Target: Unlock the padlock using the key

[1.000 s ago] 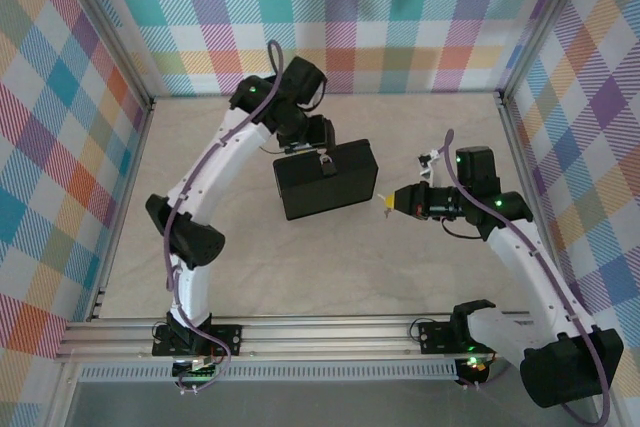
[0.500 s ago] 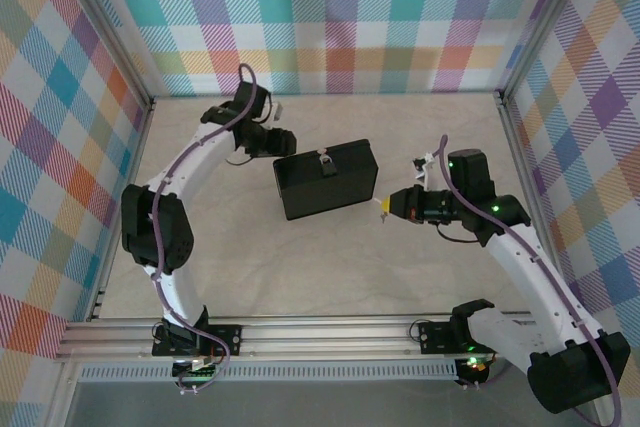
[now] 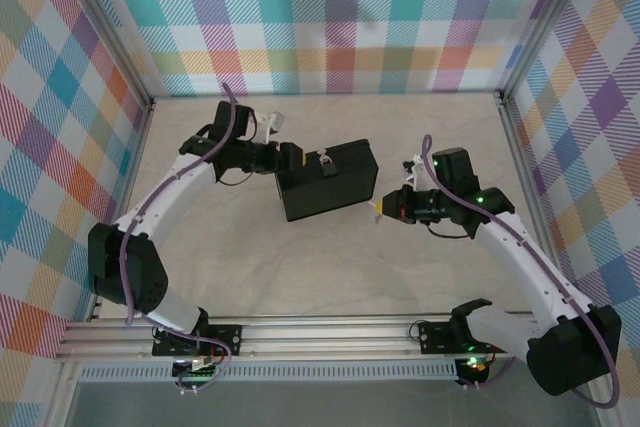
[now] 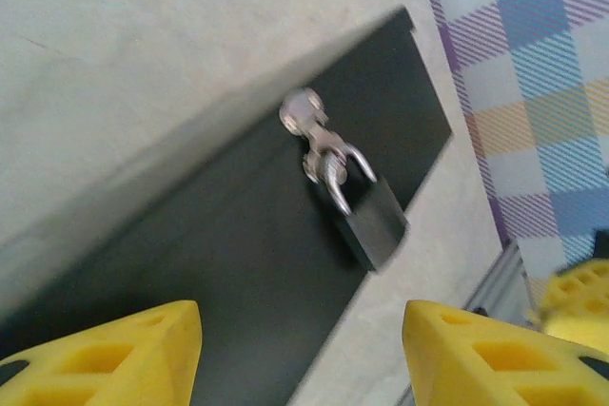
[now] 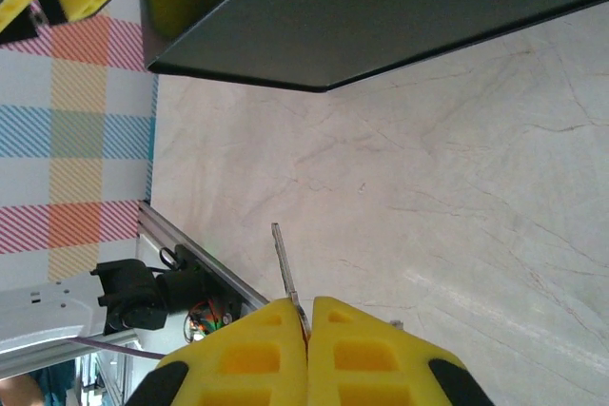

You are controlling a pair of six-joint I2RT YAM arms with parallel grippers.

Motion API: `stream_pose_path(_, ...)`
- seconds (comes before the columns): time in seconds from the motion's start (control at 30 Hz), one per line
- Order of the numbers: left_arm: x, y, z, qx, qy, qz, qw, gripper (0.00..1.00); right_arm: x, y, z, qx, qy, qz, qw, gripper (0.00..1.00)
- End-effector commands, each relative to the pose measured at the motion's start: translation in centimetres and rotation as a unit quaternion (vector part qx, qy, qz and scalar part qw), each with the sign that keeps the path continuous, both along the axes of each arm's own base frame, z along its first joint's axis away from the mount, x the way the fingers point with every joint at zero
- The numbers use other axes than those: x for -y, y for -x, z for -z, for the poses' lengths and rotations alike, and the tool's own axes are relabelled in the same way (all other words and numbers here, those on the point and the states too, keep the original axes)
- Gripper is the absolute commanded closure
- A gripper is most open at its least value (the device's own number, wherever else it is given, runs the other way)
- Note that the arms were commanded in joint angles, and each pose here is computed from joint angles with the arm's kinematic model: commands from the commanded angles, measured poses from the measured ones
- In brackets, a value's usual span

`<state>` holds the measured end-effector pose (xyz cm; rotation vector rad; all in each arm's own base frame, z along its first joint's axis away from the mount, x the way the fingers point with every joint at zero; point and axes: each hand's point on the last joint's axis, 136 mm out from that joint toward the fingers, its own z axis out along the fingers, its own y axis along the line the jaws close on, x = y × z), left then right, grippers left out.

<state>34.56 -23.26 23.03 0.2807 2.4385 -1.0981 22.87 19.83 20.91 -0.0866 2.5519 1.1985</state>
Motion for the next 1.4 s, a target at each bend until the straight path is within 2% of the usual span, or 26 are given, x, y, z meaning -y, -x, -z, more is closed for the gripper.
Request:
stream_pose_path(0.0,1.1,2.7,-1.6,-0.005,0.027,0.024,0.999,0.42,-0.4,-1.0,-1.5,0.032,0.001,-0.007,0.999,0.92)
stream_pose_path(0.07,1.3,3.6,-1.8,0.0,0.013,0.028,1.0,0.42,-0.4,-1.3,-1.5,0.032,0.003,-0.007,0.999,0.92)
stream_pose_path(0.17,-0.2,2.9,-2.6,0.029,-0.018,-0.013,0.999,0.42,-0.7,-1.6,-1.5,0.033,-0.003,-0.009,0.999,0.92)
stream_pose_path(0.37,-2.9,-2.0,-3.3,0.079,-0.086,-0.07,0.991,0.4,-1.1,-1.9,-1.4,0.032,-0.009,-0.012,0.999,0.92)
stream_pose_path(0.5,-4.0,-5.5,-0.7,0.055,-0.08,-0.082,0.992,0.4,-1.1,-1.7,-1.5,0.033,-0.008,-0.014,0.999,0.92)
stream_pose_path(0.67,-2.9,-6.2,1.2,0.044,-0.06,-0.053,0.996,0.41,-0.9,-1.3,-1.4,0.032,-0.003,-0.012,0.999,0.92)
stream_pose_path(0.8,-1.9,-5.0,1.5,0.032,-0.021,-0.031,0.999,0.4,-0.8,-1.2,-1.3,0.032,0.001,-0.011,0.999,0.92)
stream_pose_path(1.0,-1.3,-1.3,0.7,0.013,0.022,-0.007,1.0,0.41,-0.8,-1.5,-0.8,0.03,0.004,-0.01,0.999,0.92)
stream_pose_path(1.23,1.6,4.3,0.7,-0.011,0.033,0.039,0.999,0.41,-1.1,-2.2,-0.7,0.037,0.005,-0.013,0.999,0.93)
stream_pose_path(1.37,2.9,6.5,1.0,-0.017,0.019,0.057,0.998,0.42,-1.0,-2.5,-0.9,0.043,0.01,-0.016,0.999,0.93)
